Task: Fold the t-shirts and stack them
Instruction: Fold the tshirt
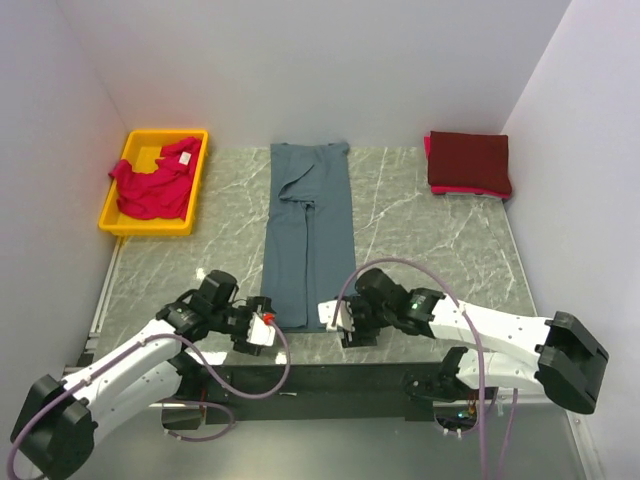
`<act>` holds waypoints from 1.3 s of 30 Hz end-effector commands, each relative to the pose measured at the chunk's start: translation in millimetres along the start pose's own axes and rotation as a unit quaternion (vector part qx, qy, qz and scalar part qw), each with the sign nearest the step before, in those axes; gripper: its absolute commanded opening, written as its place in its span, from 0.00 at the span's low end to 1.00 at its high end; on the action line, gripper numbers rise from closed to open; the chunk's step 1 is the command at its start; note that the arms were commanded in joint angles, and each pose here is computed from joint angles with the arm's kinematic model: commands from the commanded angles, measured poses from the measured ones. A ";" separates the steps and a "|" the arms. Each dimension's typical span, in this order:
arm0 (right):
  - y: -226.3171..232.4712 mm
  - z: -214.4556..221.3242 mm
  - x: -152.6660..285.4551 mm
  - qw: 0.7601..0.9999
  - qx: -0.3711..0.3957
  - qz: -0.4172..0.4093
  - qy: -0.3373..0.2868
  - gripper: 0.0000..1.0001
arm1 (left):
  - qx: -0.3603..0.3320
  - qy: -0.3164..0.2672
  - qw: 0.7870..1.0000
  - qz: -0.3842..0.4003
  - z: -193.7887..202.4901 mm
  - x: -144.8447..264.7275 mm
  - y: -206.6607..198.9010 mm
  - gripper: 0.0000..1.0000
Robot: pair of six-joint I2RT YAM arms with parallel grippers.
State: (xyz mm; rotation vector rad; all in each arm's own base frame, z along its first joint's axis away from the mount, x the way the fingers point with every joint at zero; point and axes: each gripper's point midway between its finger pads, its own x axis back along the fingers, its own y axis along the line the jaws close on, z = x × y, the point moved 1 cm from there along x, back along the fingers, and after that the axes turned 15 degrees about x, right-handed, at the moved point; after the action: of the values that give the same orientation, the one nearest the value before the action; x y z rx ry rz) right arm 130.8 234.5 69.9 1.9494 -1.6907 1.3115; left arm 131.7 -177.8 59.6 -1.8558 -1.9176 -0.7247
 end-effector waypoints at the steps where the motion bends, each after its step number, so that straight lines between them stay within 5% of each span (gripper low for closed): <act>1: -8.4 2.4 -12.7 0.999 0.034 0.033 -0.008 0.69 | -0.027 0.000 0.999 -0.023 -3.2 -8.7 15.0 0.77; 5: -0.9 15.1 -17.9 0.999 0.034 0.024 0.012 0.66 | 0.004 0.011 1.000 -0.018 0.8 -15.0 17.4 0.65; 10: 7.1 26.5 -22.9 0.999 0.038 0.011 0.028 0.59 | -0.001 0.026 1.000 -0.017 8.6 -17.8 18.7 0.63; 18: 11.9 38.7 -31.4 0.997 0.025 -0.026 0.067 0.38 | -0.003 0.060 0.998 0.002 25.5 -18.7 11.4 0.51; 24: 11.6 43.3 -37.1 0.994 0.009 -0.049 0.093 0.27 | -0.002 0.076 0.997 0.009 31.3 -19.1 11.2 0.33; 30: 11.5 41.3 -32.5 0.994 -0.020 -0.041 0.097 0.00 | -0.004 0.085 0.996 0.014 32.4 -17.4 10.9 0.05; 39: -3.9 -6.3 4.9 0.998 -0.051 -0.002 0.034 0.00 | 0.011 0.059 0.996 0.067 -1.6 0.1 -11.8 0.00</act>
State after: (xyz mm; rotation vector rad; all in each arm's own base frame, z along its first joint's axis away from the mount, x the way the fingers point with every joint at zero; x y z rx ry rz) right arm 137.3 229.6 48.6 1.8114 -1.6158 1.3253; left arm 136.8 -174.8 39.2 -1.7920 -1.7569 -0.8137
